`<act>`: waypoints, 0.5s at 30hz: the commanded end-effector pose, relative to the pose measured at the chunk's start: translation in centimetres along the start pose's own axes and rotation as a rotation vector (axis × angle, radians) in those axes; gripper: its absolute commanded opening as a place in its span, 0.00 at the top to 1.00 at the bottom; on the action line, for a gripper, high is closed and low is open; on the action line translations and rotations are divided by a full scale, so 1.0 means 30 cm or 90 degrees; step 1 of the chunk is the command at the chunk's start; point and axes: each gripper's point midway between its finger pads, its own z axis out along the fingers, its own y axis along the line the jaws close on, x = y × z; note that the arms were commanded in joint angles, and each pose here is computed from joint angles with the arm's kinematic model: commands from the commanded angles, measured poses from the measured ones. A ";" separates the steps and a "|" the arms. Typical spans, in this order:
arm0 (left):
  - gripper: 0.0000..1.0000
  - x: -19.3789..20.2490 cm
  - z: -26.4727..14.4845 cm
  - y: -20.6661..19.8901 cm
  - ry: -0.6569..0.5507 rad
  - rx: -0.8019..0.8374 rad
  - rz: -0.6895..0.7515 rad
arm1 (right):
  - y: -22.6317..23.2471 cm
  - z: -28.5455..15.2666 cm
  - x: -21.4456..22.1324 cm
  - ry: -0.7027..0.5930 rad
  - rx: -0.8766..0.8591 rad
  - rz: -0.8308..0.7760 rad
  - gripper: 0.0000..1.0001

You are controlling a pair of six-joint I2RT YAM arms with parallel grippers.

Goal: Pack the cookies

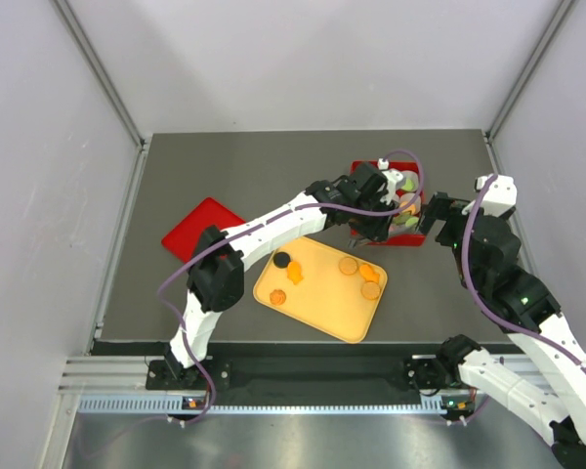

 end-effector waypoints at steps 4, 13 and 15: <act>0.53 -0.093 -0.039 -0.033 -0.052 0.022 0.009 | -0.016 -0.010 -0.040 -0.021 0.007 0.004 0.00; 0.50 -0.093 -0.039 -0.033 -0.052 0.024 0.011 | -0.017 -0.008 -0.039 -0.021 0.010 0.002 0.00; 0.50 -0.094 -0.039 -0.033 -0.053 0.024 0.011 | -0.016 -0.008 -0.040 -0.021 0.010 0.005 0.00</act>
